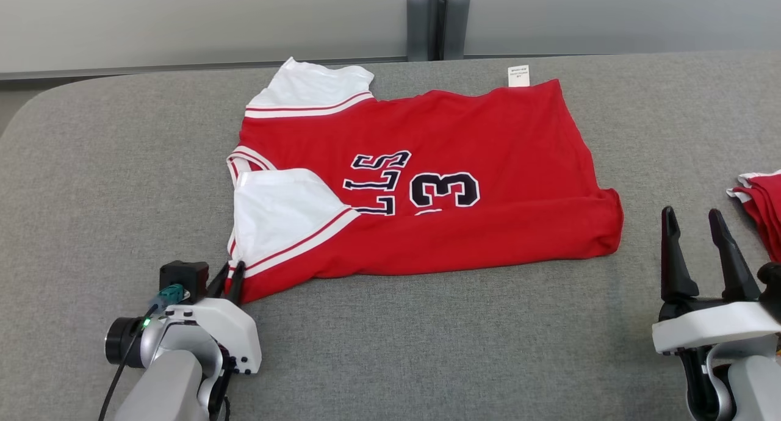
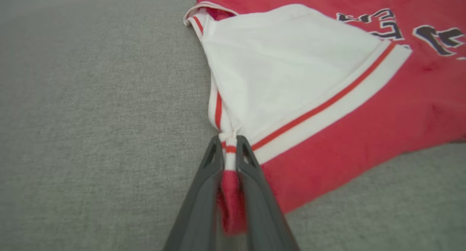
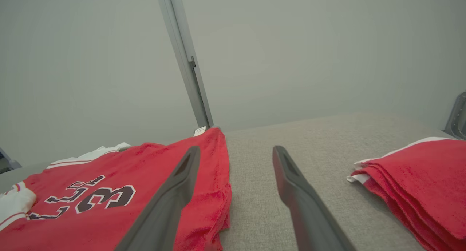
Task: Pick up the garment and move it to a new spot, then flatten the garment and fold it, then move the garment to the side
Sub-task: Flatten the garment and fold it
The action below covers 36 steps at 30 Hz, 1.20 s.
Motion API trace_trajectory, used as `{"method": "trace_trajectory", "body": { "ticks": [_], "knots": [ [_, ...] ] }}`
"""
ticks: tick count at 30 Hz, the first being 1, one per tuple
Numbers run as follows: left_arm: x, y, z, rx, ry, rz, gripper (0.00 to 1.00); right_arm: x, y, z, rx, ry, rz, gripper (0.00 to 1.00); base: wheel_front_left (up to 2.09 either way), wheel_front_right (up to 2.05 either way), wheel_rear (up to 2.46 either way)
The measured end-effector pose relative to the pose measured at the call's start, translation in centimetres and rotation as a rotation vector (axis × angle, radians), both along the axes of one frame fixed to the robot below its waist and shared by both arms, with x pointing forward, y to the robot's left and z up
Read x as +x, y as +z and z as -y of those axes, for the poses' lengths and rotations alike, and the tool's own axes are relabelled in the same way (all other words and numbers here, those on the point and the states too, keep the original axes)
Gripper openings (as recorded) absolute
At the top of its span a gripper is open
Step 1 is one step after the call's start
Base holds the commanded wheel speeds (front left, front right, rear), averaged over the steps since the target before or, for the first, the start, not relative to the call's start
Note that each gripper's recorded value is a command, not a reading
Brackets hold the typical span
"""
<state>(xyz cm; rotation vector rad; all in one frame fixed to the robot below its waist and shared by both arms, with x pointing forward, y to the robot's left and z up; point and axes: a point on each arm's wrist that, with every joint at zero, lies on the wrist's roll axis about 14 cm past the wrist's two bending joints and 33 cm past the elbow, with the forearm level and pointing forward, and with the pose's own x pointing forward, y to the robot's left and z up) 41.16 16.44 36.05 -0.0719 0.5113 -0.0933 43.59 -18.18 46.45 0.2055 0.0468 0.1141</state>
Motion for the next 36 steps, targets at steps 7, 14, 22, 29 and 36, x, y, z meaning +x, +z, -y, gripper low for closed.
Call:
{"method": "trace_trajectory", "body": {
  "ticks": [7,14,22,29,36],
  "knots": [
    [2.0,4.0,-0.8,0.008,0.031,0.185,0.00,0.5,-3.8,-0.9,0.028,0.007,-0.151,1.00,0.00,0.00,0.00],
    [2.4,6.4,-0.9,-0.005,0.042,0.277,0.00,1.8,-6.5,-2.8,0.060,0.048,-0.277,1.00,0.00,0.00,0.00],
    [1.4,6.8,-2.0,0.005,0.068,0.292,0.00,2.5,-9.4,-4.3,0.034,0.081,-0.384,1.00,0.00,0.00,0.00],
    [1.3,6.8,-2.4,0.006,0.078,0.293,0.00,2.7,-10.3,-5.5,0.067,0.103,-0.447,0.00,0.00,0.00,0.00],
    [0.5,6.3,-2.1,0.007,0.059,0.274,0.00,2.8,-9.1,-3.7,0.038,0.094,-0.410,0.00,0.00,0.00,0.00]
  ]
}}
